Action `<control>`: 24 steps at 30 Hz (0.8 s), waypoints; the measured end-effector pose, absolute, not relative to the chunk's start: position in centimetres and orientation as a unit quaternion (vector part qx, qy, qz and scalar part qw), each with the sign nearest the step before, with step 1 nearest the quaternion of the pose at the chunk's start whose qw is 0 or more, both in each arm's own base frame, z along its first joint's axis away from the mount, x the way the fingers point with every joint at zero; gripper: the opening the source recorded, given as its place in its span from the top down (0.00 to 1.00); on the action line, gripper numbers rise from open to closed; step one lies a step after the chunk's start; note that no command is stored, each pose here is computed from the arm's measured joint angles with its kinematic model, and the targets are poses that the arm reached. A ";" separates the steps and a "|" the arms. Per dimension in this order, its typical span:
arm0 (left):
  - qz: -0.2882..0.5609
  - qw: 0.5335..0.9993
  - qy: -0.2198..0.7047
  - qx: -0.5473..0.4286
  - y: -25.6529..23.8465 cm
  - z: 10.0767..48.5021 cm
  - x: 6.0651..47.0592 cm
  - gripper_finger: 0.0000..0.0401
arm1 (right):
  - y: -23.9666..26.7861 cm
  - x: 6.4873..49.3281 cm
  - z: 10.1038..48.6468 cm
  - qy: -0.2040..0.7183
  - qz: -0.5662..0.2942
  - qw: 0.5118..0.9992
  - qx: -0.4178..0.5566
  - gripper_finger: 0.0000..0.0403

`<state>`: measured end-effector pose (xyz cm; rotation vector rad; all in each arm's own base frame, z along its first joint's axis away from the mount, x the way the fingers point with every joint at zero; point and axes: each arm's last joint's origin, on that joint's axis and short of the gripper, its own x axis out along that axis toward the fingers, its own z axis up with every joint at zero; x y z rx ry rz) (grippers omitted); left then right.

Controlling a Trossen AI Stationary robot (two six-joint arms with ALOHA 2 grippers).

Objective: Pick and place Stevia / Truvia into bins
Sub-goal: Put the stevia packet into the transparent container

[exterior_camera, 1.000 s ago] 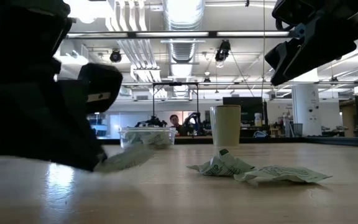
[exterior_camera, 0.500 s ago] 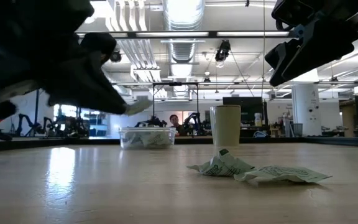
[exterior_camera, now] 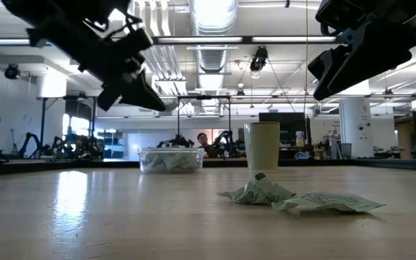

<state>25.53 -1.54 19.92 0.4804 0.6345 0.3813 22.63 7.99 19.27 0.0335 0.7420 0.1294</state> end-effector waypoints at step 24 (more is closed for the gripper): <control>0.214 0.887 0.394 0.107 8.3 16.4 25.4 1.00 | 8.0 22.6 19.2 0.362 0.067 0.930 0.008 0.68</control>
